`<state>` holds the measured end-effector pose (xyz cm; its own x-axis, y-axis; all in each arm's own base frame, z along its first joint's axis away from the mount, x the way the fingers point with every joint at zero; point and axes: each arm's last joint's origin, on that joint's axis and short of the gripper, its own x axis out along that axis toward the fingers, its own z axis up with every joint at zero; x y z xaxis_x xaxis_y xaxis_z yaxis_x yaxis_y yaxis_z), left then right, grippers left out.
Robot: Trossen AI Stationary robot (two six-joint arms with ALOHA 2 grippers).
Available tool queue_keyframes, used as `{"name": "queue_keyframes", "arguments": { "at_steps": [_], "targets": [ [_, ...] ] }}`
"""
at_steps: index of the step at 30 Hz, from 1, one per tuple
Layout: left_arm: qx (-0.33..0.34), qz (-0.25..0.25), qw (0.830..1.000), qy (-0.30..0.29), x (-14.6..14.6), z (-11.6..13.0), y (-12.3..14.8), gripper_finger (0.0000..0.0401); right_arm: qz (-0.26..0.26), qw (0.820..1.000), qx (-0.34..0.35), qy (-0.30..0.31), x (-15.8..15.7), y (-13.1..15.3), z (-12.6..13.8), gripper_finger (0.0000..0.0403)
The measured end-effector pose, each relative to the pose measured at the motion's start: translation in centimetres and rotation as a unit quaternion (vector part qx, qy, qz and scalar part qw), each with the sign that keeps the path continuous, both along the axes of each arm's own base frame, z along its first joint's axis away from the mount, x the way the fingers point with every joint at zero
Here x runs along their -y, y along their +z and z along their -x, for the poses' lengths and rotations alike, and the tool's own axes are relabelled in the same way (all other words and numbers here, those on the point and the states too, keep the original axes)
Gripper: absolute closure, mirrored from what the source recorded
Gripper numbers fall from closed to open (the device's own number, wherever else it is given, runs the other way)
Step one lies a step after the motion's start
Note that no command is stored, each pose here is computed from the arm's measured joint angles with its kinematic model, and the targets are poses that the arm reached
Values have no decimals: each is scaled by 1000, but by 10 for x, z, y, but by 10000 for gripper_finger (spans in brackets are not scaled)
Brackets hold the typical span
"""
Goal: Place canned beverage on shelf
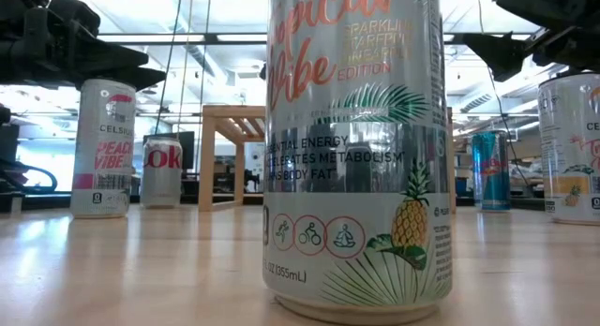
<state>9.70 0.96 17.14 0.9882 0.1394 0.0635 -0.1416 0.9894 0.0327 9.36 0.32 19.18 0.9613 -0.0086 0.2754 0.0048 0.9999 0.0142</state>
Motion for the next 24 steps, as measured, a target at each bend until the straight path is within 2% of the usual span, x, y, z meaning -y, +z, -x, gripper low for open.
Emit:
{"name": "queue_keyframes", "arguments": {
  "at_steps": [24],
  "targets": [
    [13, 14, 1000, -1, 0, 0, 2, 87, 0, 1000, 0, 0, 0, 0, 0, 10]
  ]
}}
